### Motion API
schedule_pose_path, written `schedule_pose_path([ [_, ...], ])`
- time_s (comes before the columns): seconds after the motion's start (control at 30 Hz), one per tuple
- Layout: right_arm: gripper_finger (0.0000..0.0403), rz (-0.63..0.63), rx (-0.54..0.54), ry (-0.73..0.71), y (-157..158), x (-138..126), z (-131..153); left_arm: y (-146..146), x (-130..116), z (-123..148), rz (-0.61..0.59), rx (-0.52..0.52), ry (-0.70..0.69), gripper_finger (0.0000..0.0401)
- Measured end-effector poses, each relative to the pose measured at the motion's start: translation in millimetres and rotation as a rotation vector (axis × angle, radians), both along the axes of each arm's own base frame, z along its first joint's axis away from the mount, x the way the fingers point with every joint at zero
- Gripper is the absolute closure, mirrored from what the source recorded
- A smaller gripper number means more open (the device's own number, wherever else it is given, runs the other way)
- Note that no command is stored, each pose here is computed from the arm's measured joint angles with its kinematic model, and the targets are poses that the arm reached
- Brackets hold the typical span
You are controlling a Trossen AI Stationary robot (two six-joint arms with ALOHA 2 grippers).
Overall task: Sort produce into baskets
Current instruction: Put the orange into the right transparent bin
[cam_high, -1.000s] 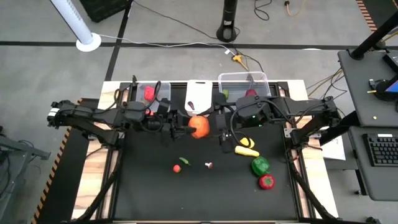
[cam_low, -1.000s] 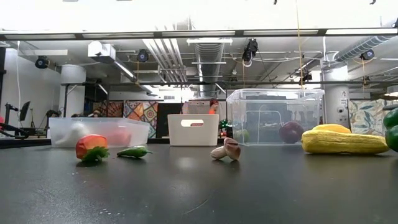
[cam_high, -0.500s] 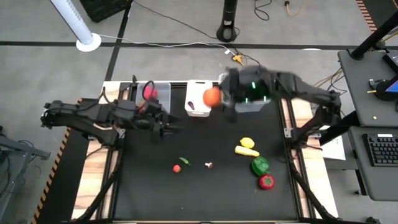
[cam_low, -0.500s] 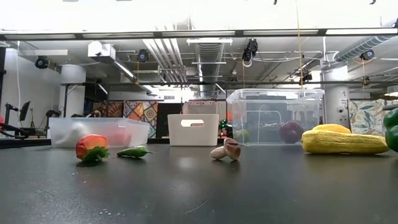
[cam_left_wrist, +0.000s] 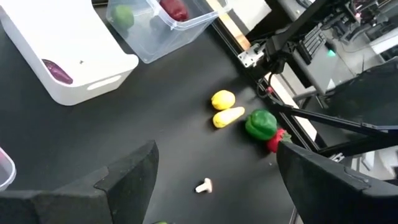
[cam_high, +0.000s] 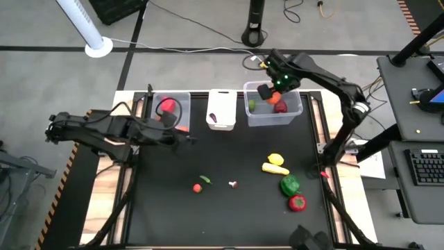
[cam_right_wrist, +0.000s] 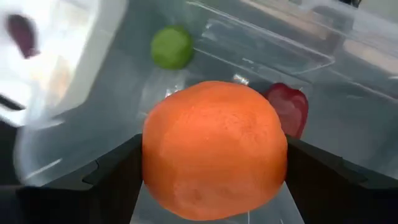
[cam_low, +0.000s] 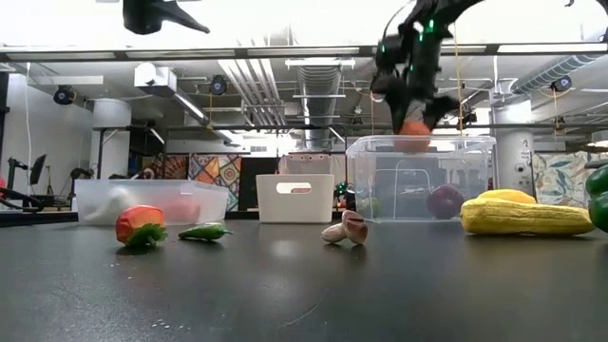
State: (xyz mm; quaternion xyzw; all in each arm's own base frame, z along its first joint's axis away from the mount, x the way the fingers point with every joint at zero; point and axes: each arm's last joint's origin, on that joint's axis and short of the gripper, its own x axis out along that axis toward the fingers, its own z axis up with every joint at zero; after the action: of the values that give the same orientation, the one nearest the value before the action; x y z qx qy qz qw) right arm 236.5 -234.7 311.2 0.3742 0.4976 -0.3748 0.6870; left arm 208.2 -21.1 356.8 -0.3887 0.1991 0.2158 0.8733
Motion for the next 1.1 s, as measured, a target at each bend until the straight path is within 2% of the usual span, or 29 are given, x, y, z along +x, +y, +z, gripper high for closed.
schedule_pose_path([
  [0.17,0.0075,-0.016,0.021,0.030,-13,0,-23,0,2,-2,-0.003,0.007,0.012,0.0095],
  [0.43,0.0038,-0.009,0.013,0.028,-18,5,-30,0,3,-3,-0.011,0.034,0.025,0.0095],
  [0.67,0.0035,-0.002,-0.004,0.016,-19,6,-28,0,3,-3,-0.014,0.048,0.029,0.0095],
  [0.9,0.0035,-0.013,0.064,0.021,-16,2,-30,3,3,-3,-0.010,0.058,0.035,0.0095],
  [1.1,0.0035,0.043,0.044,0.002,-19,5,-32,3,2,-4,-0.012,0.059,0.042,0.0095],
])
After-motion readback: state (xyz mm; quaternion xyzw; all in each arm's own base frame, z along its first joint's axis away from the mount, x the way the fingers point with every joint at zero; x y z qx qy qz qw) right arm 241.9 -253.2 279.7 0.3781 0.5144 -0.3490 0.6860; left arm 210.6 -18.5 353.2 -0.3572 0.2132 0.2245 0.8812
